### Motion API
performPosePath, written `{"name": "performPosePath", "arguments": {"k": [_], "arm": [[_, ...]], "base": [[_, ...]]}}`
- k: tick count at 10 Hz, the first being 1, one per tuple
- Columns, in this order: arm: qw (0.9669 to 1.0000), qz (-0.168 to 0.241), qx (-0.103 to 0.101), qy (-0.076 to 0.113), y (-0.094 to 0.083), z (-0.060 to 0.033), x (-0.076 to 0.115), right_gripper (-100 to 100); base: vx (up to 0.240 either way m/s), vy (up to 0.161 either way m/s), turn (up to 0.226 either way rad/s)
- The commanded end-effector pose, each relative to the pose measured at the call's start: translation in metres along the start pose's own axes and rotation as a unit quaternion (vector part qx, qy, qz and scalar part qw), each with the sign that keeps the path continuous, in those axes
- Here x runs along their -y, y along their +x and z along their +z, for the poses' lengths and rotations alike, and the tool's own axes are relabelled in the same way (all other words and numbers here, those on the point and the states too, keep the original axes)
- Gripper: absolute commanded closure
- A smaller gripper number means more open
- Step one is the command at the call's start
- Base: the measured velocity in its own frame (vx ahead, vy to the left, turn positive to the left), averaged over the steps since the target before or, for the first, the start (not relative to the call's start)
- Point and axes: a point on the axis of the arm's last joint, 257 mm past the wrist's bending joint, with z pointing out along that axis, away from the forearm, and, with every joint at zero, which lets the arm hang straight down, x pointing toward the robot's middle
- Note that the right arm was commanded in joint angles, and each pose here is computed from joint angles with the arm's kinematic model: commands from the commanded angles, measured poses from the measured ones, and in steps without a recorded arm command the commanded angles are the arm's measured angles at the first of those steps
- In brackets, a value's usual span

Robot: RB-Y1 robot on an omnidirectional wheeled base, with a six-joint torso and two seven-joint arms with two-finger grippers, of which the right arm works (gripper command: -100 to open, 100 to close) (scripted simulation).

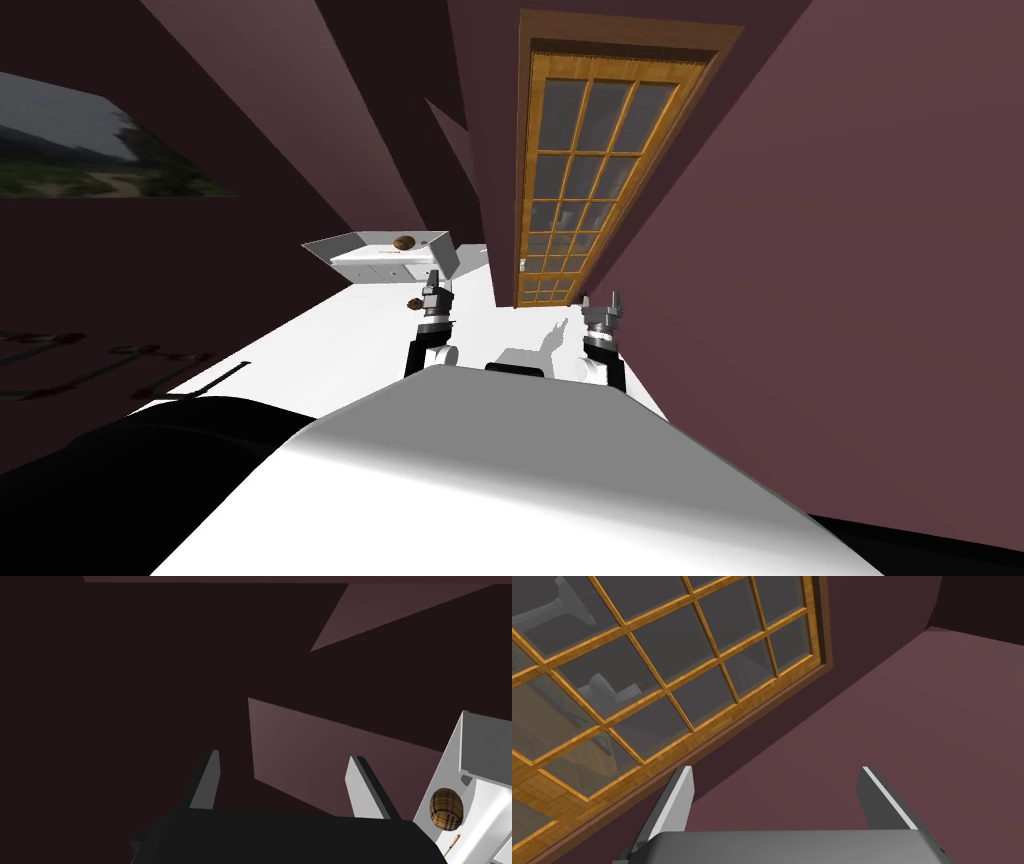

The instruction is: Pull the door open

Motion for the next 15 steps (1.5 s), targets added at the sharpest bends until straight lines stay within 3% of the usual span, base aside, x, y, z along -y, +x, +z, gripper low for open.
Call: {"name": "performPosePath", "arguments": {"k": [1,4,8,12,15], "arm": [[0.9998,0.020,0.005,0.005,-0.006,-0.0018,0.009,-100],[0.9981,0.057,0.017,0.013,-0.018,-0.0065,0.025,-100],[0.9932,0.108,0.036,0.024,-0.035,-0.0143,0.046,-100],[0.9849,0.159,0.060,0.032,-0.055,-0.0238,0.067,-100],[0.9765,0.197,0.079,0.036,-0.070,-0.0322,0.082,-100]], "base": [[0.086,0.009,0.138],[0.099,0.000,0.140],[0.105,0.000,0.163],[0.098,-0.006,0.159],[0.105,-0.016,0.177]]}}
